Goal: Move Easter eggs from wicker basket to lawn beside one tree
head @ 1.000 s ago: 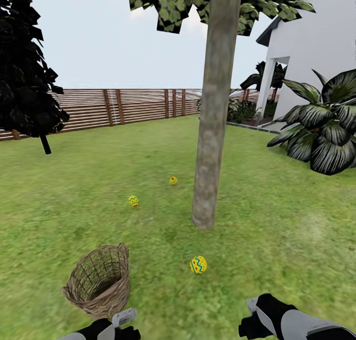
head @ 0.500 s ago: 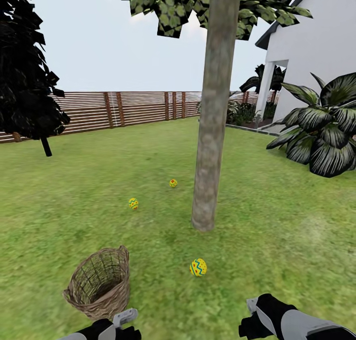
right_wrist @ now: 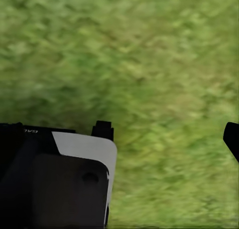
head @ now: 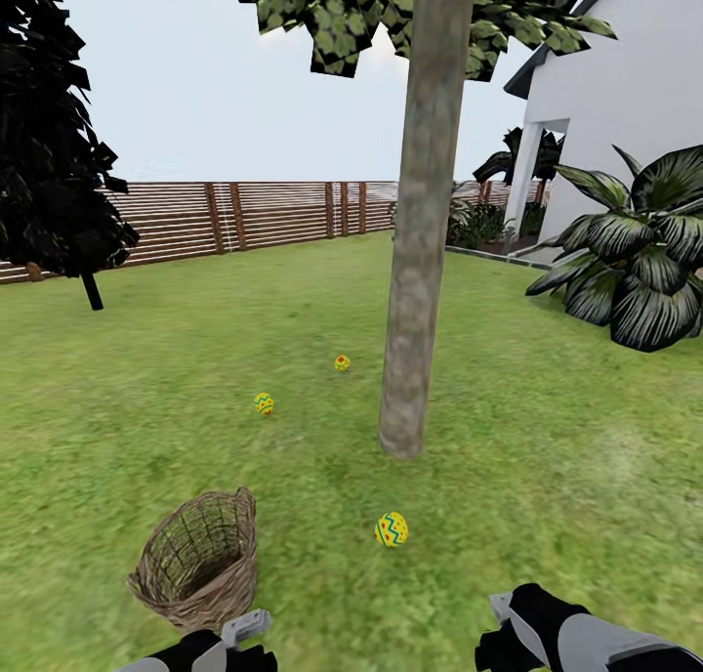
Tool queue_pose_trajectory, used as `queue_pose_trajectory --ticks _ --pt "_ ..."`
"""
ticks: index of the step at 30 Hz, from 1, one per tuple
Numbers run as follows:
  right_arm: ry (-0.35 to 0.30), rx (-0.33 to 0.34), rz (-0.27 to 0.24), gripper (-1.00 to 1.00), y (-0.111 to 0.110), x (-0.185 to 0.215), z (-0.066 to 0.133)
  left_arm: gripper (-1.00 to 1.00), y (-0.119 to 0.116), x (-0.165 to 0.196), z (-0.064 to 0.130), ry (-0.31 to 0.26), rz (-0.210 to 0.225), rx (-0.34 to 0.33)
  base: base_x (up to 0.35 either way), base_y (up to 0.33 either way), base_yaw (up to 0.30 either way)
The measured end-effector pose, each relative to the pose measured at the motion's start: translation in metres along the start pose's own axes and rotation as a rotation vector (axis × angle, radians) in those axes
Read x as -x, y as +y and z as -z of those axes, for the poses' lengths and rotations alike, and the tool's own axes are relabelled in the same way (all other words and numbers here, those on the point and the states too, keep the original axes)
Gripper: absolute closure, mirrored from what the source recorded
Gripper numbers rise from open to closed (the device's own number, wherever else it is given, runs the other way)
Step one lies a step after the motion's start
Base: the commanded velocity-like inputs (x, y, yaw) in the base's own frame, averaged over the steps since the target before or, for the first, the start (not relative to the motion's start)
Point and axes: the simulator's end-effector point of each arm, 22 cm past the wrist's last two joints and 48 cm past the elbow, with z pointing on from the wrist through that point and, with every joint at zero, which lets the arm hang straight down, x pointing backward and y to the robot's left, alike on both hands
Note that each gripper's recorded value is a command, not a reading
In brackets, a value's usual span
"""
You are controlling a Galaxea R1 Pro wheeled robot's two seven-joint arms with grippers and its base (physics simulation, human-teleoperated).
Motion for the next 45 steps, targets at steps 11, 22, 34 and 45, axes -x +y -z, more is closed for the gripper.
queue_pose_trajectory --ticks 11,22,34,45 --pt "-0.03 -0.022 -0.007 -1.0 -0.03 -0.058 -0.013 -1.0 0.132 -0.031 0.023 0.059 0.069 0.087 0.0 0.0 0.0" --pt "0.051 -0.015 0.001 -1.0 -0.026 -0.148 -0.025 -1.0 0.167 -0.127 0.031 0.176 0.084 0.127 0.0 0.0 0.0" --pt "0.132 0.014 0.028 -1.0 0.0 -0.273 -0.033 -1.0 0.201 -0.254 0.048 0.247 0.065 0.179 0.0 0.0 0.0" --pt "0.156 0.118 0.051 -1.0 0.084 -0.318 -0.029 -1.0 0.212 -0.3 0.066 0.286 0.064 0.198 0.0 0.0 0.0"
